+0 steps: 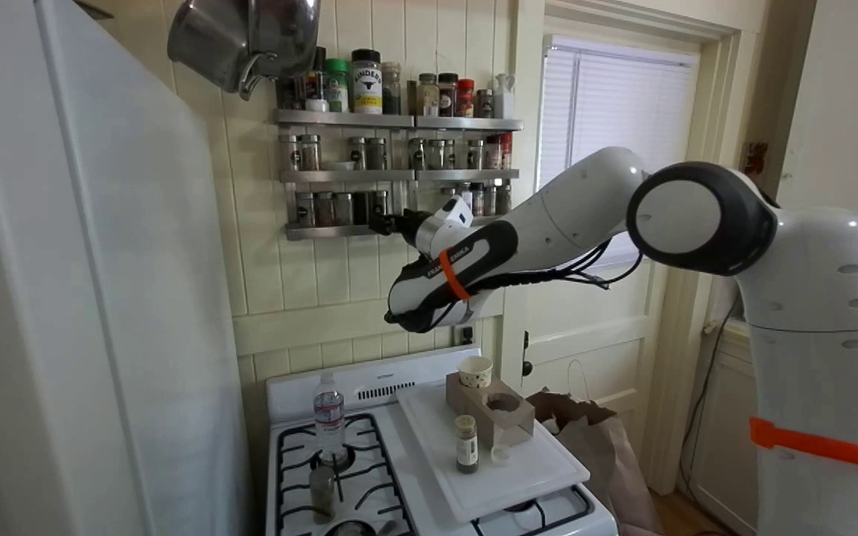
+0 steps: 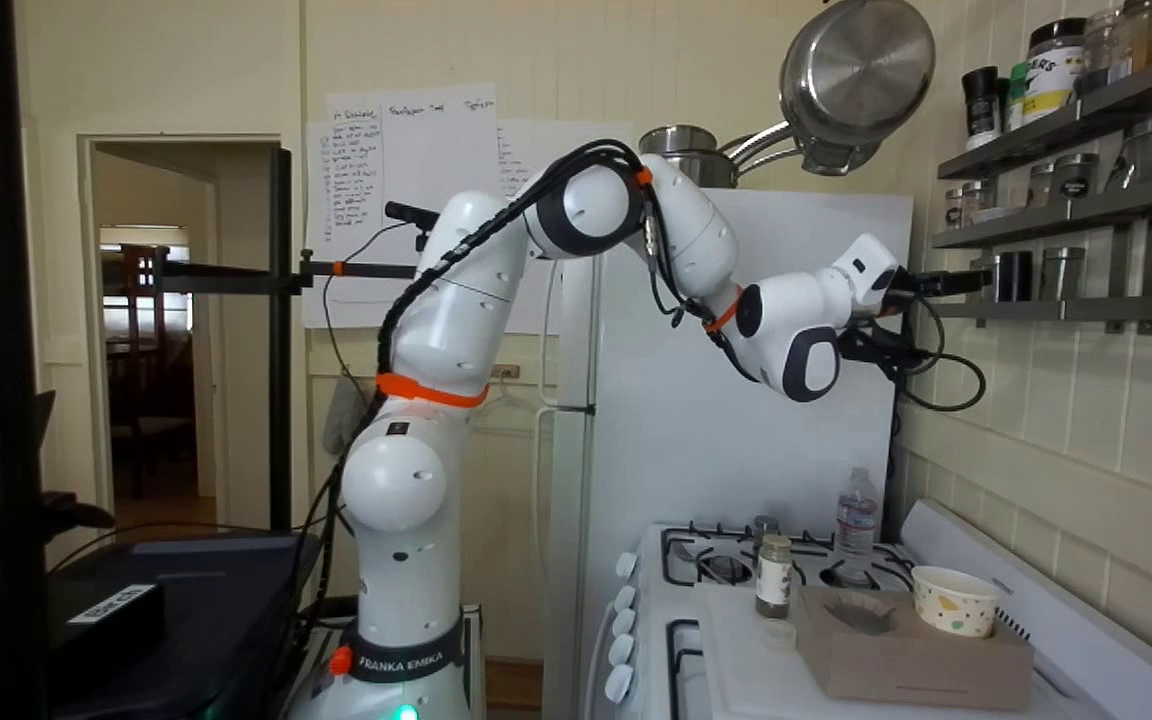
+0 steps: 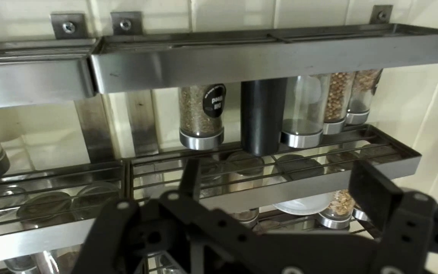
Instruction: Remove the black container from the bottom left rack and put it on the white tray
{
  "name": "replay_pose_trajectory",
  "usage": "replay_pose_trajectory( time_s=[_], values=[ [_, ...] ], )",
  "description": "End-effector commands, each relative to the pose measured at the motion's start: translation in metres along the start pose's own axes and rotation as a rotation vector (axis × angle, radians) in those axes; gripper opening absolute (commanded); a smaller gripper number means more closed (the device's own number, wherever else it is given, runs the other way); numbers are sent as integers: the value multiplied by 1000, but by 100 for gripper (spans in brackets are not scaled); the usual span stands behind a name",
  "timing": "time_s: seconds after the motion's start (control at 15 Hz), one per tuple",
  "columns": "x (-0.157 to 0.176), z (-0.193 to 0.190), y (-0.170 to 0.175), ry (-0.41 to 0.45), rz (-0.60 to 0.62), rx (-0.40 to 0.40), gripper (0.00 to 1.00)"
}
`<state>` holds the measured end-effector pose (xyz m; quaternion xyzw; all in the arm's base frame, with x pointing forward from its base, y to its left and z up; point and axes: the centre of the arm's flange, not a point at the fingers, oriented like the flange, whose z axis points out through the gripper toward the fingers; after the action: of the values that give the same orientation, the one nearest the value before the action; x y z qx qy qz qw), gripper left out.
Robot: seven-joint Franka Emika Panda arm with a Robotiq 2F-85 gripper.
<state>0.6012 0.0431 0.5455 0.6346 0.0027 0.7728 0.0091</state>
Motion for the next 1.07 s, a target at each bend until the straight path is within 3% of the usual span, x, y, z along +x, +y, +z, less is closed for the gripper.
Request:
replay_pose_trajectory(
  time_s=[0.0,0.6,1.0],
  values=[
    [-2,6,-3,12,8,-6,100],
    [-20,40,4,21,33,-79,100],
    [-20,56,-9,36,49,-59,100]
  ],
)
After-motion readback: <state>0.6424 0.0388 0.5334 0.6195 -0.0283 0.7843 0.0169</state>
